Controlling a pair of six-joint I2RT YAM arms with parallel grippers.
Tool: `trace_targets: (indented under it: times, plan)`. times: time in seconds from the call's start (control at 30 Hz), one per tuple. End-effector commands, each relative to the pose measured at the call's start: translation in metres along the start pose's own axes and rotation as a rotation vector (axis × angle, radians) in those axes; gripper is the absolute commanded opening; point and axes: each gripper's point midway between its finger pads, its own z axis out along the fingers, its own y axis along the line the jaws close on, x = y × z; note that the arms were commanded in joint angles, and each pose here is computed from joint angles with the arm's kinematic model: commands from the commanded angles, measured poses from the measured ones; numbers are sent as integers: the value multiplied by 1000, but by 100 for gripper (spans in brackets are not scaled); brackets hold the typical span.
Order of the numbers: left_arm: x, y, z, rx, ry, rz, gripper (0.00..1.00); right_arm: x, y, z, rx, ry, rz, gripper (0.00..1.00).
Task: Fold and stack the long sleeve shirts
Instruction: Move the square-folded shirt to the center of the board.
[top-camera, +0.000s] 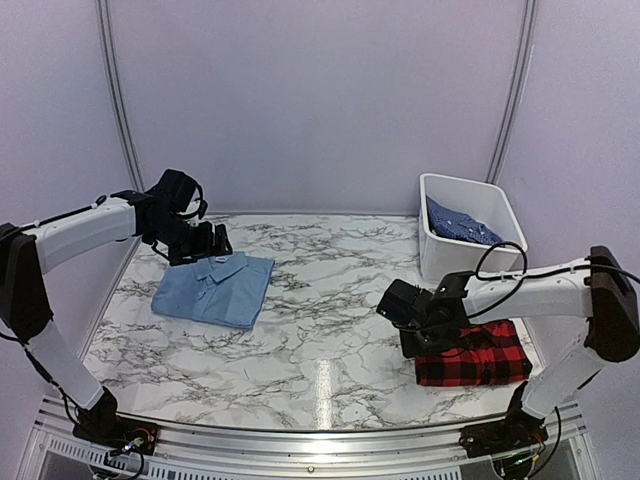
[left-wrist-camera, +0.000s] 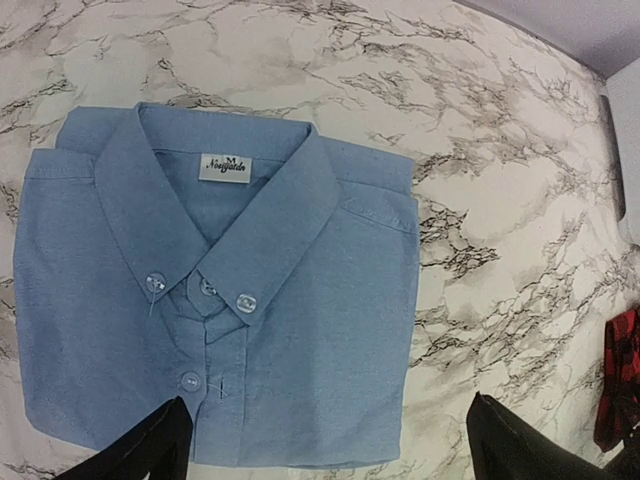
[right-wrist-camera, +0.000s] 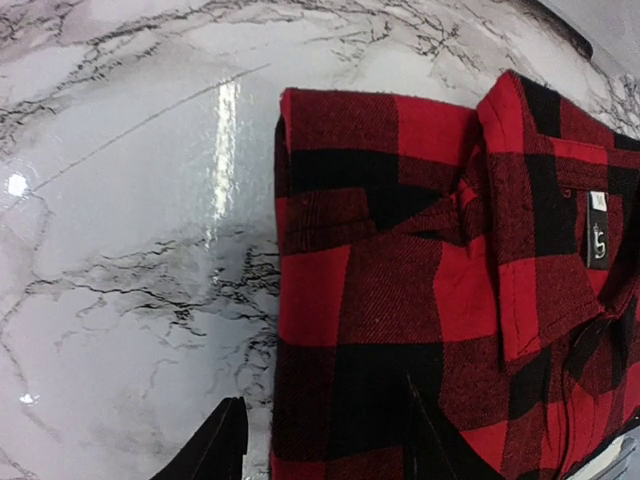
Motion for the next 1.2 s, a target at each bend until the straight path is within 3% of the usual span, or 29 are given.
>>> trace_targets:
  times: [0.0, 0.3, 0.53, 1.17]
  plan:
    - [-4, -12, -13, 68, -36, -3, 99, -8, -4, 9, 92, -26, 23, 45]
    - [-1, -13, -11, 79, -33, -3, 99, -4, -7, 49, 187, 10, -19, 31]
    - [1, -12, -8, 73, -27, -5, 99, -10, 17, 52, 99, 5, -53, 0]
    - [11, -6, -4, 59, -10, 9, 99, -117, 213, 13, -352, -138, -116, 0]
